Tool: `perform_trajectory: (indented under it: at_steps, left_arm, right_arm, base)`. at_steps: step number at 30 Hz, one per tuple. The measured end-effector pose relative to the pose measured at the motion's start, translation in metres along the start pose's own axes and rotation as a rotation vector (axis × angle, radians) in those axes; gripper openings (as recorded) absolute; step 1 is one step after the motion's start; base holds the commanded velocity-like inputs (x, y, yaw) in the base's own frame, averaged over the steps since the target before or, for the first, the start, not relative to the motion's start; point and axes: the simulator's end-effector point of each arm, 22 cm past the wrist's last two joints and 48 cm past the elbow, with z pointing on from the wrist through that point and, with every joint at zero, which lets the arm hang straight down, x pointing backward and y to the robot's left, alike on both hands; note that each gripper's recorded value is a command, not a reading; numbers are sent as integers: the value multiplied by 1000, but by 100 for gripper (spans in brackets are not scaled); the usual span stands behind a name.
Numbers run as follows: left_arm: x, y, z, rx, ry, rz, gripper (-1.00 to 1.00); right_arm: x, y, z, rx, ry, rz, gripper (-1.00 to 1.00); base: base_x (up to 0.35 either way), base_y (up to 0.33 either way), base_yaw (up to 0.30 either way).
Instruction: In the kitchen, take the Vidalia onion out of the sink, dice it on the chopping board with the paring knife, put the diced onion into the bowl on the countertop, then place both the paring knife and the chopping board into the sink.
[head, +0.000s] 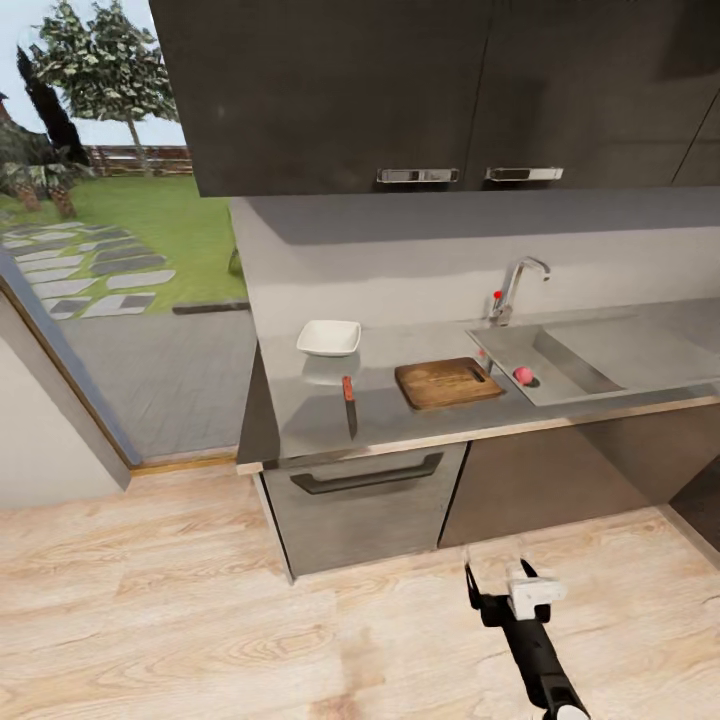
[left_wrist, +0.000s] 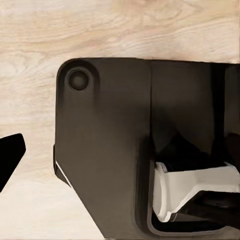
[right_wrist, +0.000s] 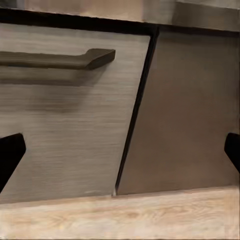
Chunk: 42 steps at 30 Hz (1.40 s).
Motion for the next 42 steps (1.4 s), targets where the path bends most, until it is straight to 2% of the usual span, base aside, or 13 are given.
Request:
perform_trajectory:
  at_steps: [3,4,5,9,11,16,21,26,29,32,37,42]
  left_arm:
    - [-28,0,4,0,-59,2,100]
    - [-62,0,8,0,-129,5,100]
    - [-84,-1,8,1,-172,6,100]
    - [-135,-3,8,2,-249,9,100]
    - [-159,-4,6,6,-264,9,100]
    - [-199,-8,1,12,-258,9,100]
    - [-212,-9,-3,13,-252,9,100]
    - [-207,-7,-2,12,-232,10,100]
    - [-194,-7,2,14,-205,9,100]
    - [-184,-8,4,17,-185,9,100]
    - [-179,-8,5,18,-178,9,100]
    - [-179,-8,5,17,-180,8,100]
  right_arm:
    - [23,17,-9,-54,33,-25,100]
    - [37,37,-20,-110,55,-43,100]
    - [45,43,-24,-130,69,-53,100]
    - [67,45,-32,-148,110,-84,100]
    - [81,41,-35,-146,137,-102,100]
    - [111,31,-43,-144,199,-138,100]
    - [126,31,-48,-147,233,-134,100]
    - [150,19,-55,-90,314,-57,100]
    - [165,8,-61,-35,371,22,100]
    - [170,5,-63,-15,394,60,100]
    - [172,3,-64,-6,400,74,100]
    - [180,-3,-68,6,417,64,100]
  base:
    - [0,0,0]
    - [0,0,0]
    - [0,0,0]
    - [0,0,0]
    - [0,0,0]
    - [0,0,0]
    - [0,0,0]
    - [0,0,-6]
    - [0,0,-87]
    - [0,0,-142]
    - [0,-7,-107]
    - [0,-232,-15]
